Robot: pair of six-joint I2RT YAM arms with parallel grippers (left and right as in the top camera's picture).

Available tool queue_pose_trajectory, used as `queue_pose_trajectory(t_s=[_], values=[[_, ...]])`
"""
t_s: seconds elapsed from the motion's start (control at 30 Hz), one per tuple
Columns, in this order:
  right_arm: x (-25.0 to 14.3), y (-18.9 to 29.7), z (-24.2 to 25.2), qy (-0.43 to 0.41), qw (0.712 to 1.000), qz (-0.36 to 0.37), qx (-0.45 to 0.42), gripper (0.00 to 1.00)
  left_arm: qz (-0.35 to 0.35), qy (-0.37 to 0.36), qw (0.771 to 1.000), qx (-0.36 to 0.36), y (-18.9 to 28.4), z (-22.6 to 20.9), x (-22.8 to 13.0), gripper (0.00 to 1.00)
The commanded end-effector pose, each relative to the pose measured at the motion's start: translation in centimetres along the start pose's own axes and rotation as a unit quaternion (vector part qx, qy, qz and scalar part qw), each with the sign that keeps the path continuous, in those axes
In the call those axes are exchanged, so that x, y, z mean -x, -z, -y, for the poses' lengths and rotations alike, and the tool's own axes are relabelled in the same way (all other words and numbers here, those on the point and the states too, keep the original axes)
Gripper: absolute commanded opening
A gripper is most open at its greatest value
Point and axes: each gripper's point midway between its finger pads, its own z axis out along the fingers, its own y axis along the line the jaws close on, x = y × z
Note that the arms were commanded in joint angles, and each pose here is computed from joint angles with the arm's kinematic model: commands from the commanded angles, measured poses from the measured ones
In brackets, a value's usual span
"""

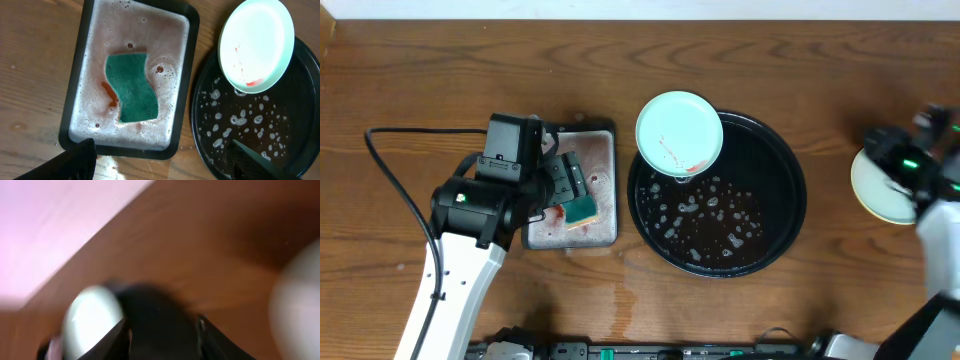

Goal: Clean dirty plates on tray and stack at the side
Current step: 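Pull the back pale green plate forward in the black tray with right gripper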

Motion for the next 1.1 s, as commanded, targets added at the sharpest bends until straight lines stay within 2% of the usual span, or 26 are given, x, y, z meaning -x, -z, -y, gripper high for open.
queue_pose_trajectory(t_s=[0.0, 0.1, 0.27, 0.33, 0.57, 0.67, 0.7, 0.77, 1.07], values=[[-5.1, -2.4, -8.0, 0.132, 0.986, -0.07, 0.068, 0.42, 0.006, -0.005, 1.0, -0.002, 0.3, 0.2, 0.4, 0.83], [-8.7, -5.1, -9.4, 0.21, 0.973, -0.098, 0.021, 0.51, 0.006, -0.005, 1.0, -0.002, 0.3, 0.2, 0.4, 0.83], [-11.9, -9.3, -9.2, 0.3, 0.947, -0.104, -0.055, 0.52, 0.006, -0.005, 1.0, -0.002, 0.3, 0.2, 0.4, 0.83], [-13.6, -11.9, -9.0, 0.336, 0.934, -0.115, -0.045, 0.5, 0.006, -0.005, 1.0, -0.002, 0.3, 0.2, 0.4, 0.83], [-16.8, -17.2, -8.2, 0.342, 0.931, -0.125, -0.002, 0.48, 0.006, -0.005, 1.0, -0.002, 0.3, 0.2, 0.4, 0.83], [-17.5, -18.1, -7.2, 0.342, 0.931, -0.128, -0.01, 0.41, 0.006, -0.005, 1.0, -0.002, 0.3, 0.2, 0.4, 0.83], [-17.5, -18.2, -7.0, 0.342, 0.931, -0.129, -0.012, 0.31, 0.006, -0.005, 1.0, -0.002, 0.3, 0.2, 0.4, 0.83], [-17.5, -18.2, -7.0, 0.34, 0.931, -0.129, -0.012, 0.01, 0.006, -0.005, 1.0, -0.002, 0.3, 0.2, 0.4, 0.83], [-12.6, -13.9, -9.3, 0.268, 0.96, -0.077, -0.037, 0.01, 0.006, -0.005, 1.0, -0.002, 0.3, 0.2, 0.4, 0.83]])
